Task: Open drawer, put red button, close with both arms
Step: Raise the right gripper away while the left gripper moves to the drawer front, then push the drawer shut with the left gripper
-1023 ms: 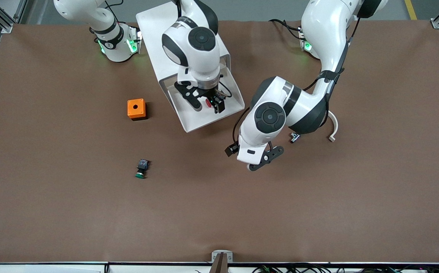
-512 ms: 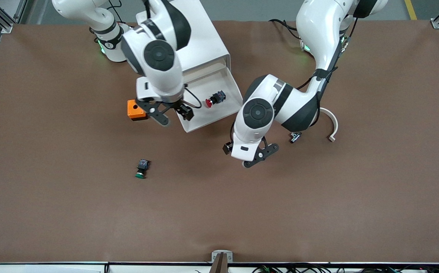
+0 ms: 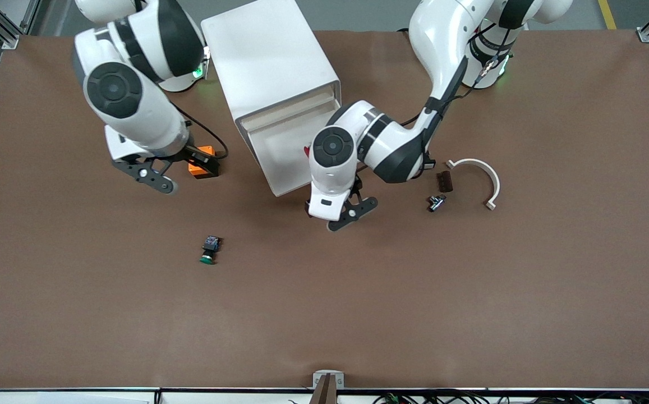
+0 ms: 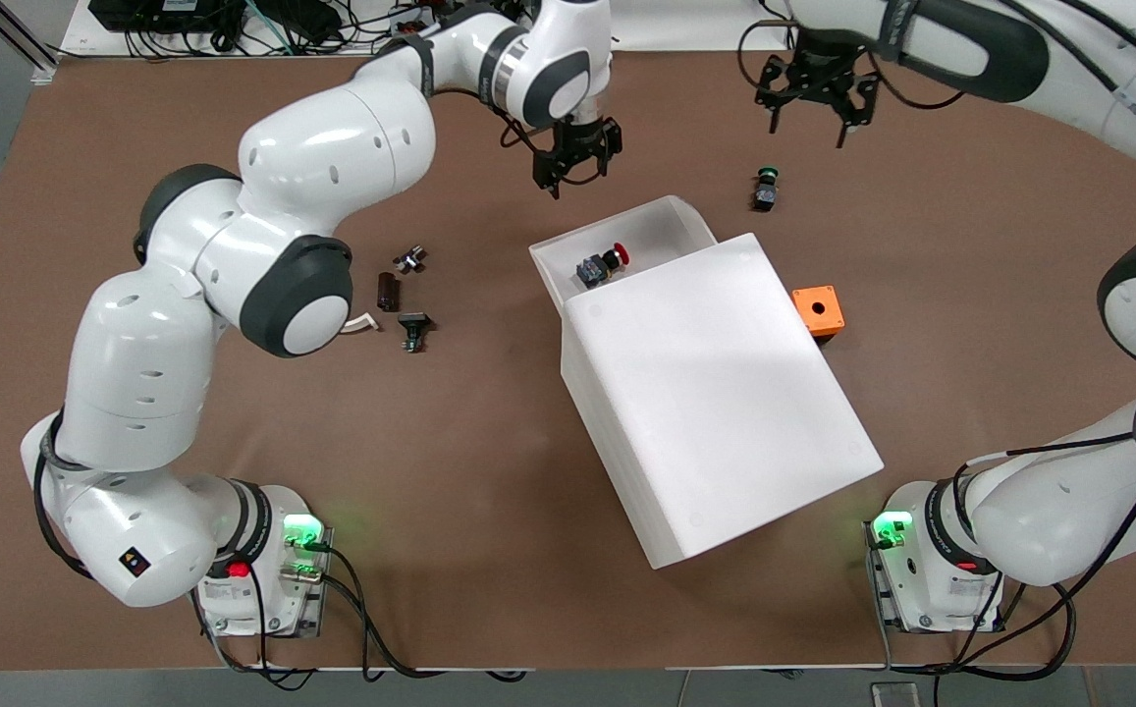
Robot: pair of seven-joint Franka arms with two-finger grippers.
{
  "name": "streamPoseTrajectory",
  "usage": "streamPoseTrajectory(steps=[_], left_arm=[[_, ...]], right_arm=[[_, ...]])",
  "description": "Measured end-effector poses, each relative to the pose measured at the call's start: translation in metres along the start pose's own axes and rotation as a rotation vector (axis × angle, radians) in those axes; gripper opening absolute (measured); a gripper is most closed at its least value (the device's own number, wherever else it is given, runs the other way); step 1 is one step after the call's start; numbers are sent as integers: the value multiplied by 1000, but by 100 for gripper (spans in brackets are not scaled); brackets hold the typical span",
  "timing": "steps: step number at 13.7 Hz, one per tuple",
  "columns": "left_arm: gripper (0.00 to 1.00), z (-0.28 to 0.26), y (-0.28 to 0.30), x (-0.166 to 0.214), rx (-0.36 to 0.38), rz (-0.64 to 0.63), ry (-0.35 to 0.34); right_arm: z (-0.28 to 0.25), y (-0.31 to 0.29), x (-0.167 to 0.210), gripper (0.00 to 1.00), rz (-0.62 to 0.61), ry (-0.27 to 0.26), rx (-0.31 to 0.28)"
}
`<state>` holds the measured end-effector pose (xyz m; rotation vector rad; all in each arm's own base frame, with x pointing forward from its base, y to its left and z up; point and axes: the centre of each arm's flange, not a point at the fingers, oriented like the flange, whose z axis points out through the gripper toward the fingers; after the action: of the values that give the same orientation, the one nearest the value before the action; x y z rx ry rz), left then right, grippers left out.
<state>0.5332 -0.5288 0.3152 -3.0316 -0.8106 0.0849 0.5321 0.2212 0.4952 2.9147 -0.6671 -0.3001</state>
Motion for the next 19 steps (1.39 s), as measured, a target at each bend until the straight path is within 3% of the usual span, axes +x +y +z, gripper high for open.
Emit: streamPoseTrajectory(steps=[9, 14, 19], left_arm=[[100, 14, 18, -66, -10, 44, -14], [100, 19, 22, -95, -16, 53, -98], [100, 26, 22, -118, -24, 23, -229]], right_arm=[[-30, 130, 62, 100, -240, -63, 17], [-60, 198, 85, 100, -353, -56, -5], [-73, 233, 104, 100, -465, -11, 47]])
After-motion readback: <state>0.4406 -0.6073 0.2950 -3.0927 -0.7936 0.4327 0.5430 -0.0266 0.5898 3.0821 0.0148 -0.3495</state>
